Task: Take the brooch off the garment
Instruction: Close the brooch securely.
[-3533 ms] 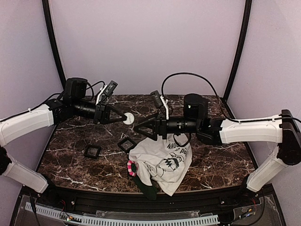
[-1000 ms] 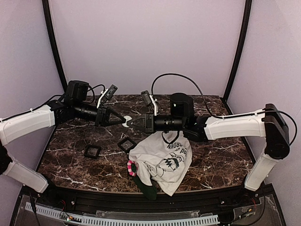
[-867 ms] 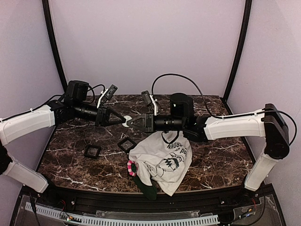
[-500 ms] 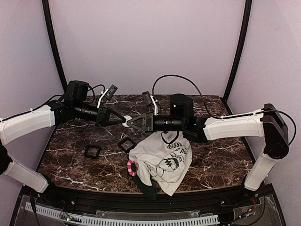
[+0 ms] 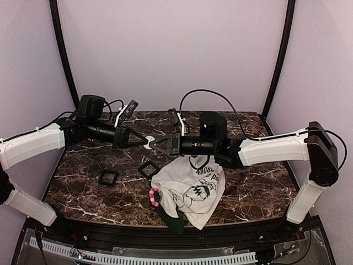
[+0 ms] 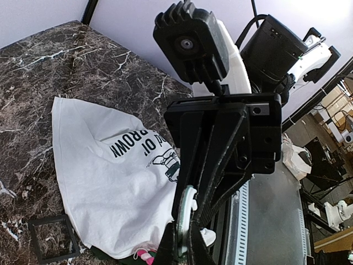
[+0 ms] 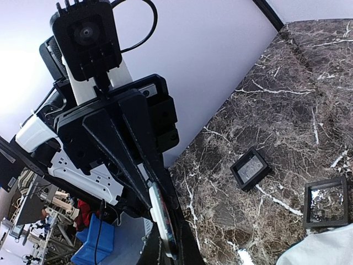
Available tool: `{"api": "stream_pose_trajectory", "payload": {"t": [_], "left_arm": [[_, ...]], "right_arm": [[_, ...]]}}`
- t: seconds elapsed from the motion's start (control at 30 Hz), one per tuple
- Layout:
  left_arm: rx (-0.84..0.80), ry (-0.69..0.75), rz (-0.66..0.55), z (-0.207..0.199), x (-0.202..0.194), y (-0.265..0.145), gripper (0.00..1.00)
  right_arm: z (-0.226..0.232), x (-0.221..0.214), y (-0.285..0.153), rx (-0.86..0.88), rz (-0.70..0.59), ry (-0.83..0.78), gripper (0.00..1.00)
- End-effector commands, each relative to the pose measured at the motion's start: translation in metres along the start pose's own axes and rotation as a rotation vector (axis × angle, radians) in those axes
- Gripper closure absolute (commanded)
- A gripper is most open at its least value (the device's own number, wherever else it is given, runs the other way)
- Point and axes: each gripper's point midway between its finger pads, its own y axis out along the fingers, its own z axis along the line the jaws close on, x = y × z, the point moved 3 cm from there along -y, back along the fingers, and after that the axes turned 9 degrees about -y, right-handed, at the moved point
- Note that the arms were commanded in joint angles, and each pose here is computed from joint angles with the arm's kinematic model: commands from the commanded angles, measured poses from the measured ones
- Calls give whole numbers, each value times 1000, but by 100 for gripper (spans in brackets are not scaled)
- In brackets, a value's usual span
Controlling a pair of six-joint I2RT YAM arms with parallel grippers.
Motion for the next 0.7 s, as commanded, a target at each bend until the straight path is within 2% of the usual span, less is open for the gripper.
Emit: {"api": "stream_pose_trajectory", "payload": {"t": [0.0,0.43,0.67], "left_arm": [[-175,99,28,-44,-5,-1,99],[-126,121,0,-42,-1,-4,99],[-155,128,1,-46,-2,-6,99]], "right_arm": [[-91,-19,-17,-340,-10,162,100],[-98,-23,-24,-370,-21,200,100],[-109,-31,-25,-407,5,238,100]]}}
